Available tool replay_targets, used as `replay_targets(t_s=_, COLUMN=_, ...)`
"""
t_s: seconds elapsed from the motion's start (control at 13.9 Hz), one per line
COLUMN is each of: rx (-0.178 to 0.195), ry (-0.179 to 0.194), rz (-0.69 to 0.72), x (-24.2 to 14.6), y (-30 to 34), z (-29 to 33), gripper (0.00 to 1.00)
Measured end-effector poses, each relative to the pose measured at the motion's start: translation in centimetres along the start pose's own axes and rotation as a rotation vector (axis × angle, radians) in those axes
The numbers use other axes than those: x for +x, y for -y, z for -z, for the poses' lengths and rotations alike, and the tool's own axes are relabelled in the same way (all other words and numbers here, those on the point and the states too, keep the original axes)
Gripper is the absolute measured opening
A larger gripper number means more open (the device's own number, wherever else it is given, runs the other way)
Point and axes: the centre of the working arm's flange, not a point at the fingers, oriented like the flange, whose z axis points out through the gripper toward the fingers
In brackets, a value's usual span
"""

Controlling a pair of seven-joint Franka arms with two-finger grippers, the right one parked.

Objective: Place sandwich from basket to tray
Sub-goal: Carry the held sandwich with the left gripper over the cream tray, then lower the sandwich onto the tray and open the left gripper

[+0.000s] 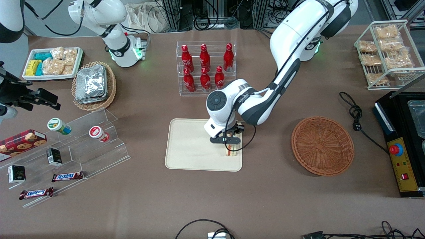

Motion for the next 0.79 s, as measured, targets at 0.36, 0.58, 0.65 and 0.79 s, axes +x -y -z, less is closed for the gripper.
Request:
replay_targets(t_s=0.36, rx=-0.013, ry=-0.013, rz=0.005, x=0.46, y=-0.04, z=-0.04, gripper=0.15)
replay_targets(t_s=0.58, rx=-0.012, ry=-0.012, rz=0.003, x=0.48, y=-0.08, z=-0.36, gripper=0.26)
replay_targets(t_s=0.65, rx=-0.005, ry=-0.019, rz=-0.002, x=0.54, y=-0.02, z=-0.41, gripper=0.33)
replay_targets(t_s=0.79, rx=0.013, ry=-0.042, rz=-0.009, x=0.73, y=0.09, z=-0.32, gripper=0.54)
